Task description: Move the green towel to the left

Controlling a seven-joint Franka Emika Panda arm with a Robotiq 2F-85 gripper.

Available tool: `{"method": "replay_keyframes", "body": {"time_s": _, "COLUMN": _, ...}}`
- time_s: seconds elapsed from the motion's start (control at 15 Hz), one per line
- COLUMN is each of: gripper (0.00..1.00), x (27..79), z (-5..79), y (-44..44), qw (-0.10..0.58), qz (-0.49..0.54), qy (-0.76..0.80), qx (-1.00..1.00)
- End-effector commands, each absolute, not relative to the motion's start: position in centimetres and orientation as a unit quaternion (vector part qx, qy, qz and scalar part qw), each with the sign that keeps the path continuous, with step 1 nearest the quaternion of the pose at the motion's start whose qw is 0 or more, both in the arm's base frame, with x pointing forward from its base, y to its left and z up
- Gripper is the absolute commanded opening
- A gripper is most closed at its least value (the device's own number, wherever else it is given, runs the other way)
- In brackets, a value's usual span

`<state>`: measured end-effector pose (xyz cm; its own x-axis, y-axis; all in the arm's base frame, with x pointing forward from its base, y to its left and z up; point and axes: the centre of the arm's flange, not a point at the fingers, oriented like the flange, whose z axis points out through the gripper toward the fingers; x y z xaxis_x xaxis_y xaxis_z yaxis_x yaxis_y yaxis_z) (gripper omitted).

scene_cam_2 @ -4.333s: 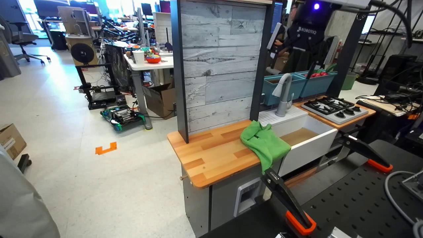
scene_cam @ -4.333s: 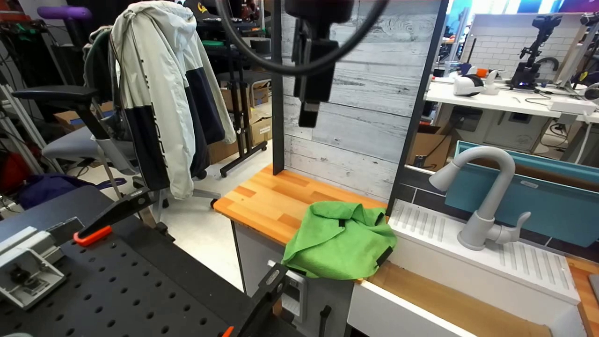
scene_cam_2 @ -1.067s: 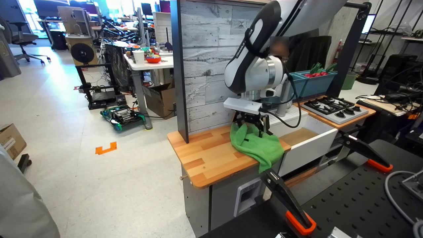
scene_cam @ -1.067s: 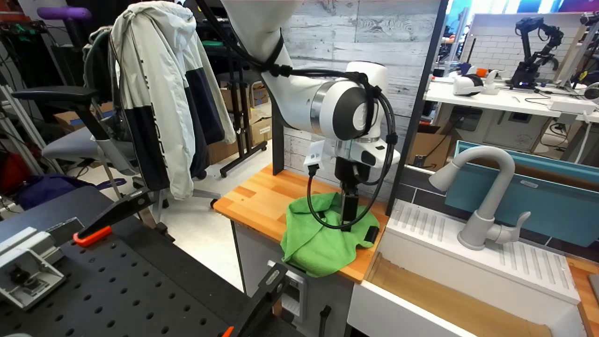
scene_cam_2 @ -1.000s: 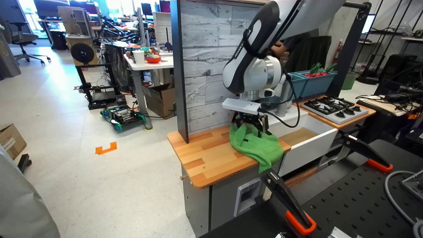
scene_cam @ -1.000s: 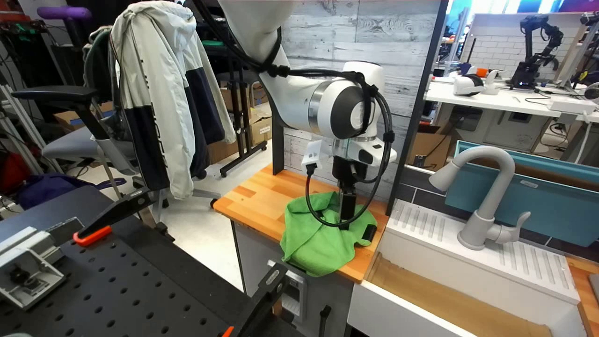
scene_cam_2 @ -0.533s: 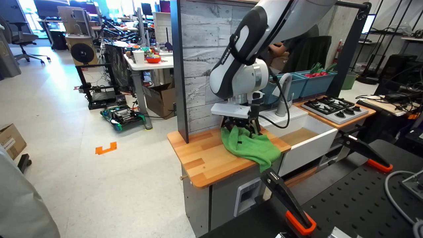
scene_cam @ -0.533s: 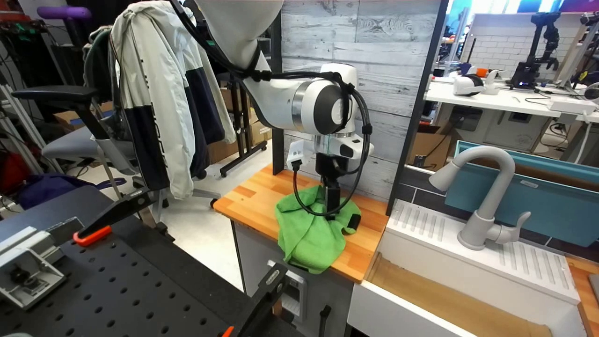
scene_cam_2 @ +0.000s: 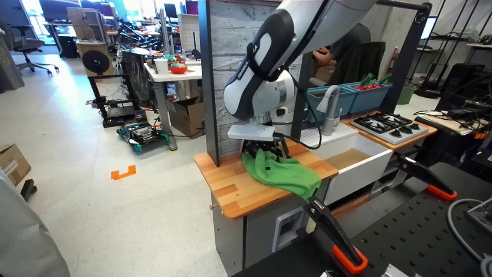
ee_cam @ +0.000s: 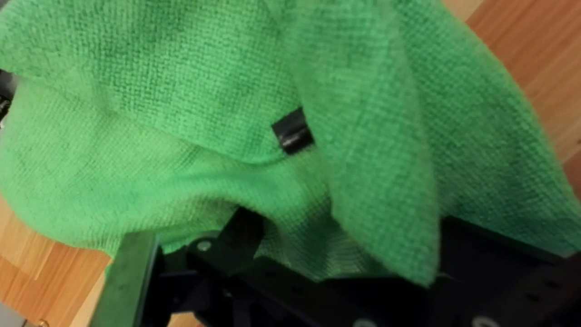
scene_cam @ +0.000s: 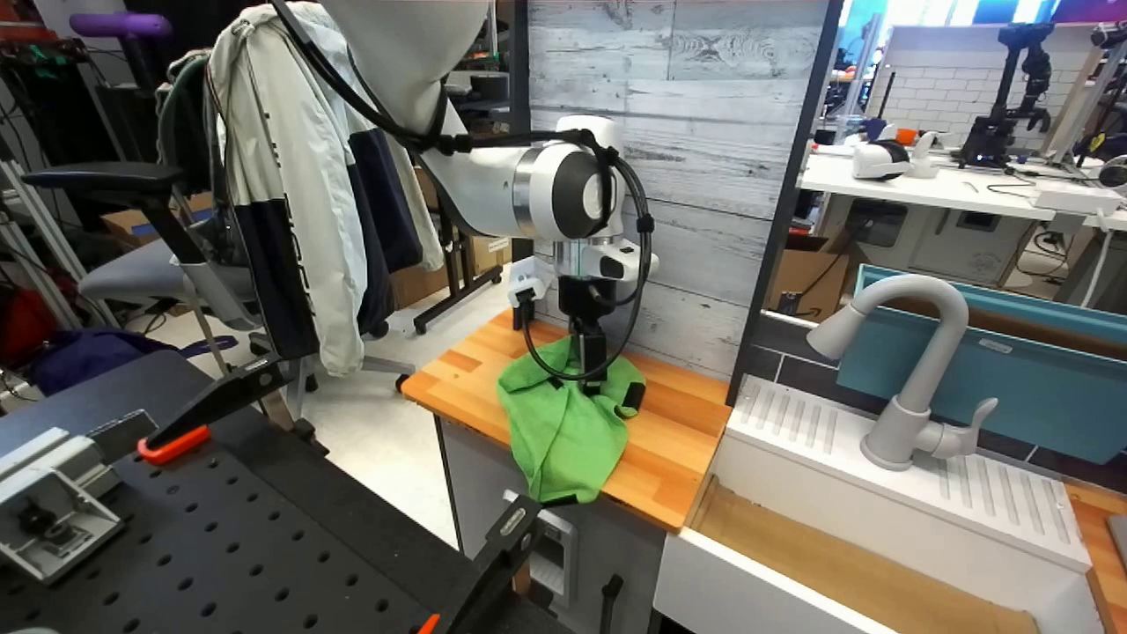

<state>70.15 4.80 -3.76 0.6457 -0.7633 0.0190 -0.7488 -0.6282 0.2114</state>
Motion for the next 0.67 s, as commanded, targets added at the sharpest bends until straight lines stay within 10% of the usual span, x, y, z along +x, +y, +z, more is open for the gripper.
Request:
{"method": "replay_keyframes", "body": {"time_s": 0.0, "gripper": 1.00, "x": 70.4, "z": -5.8, "y": 8.1, "qw": 0.109, "qz": -0.040, "qy": -0.396, "qx": 0.911}}
{"method": "replay_keyframes", "body": {"time_s": 0.6, "gripper": 1.00, "x": 69.3, "z": -3.5, "y": 10.5, "qw": 0.087, "qz": -0.040, "qy": -0.376, "qx": 0.922}}
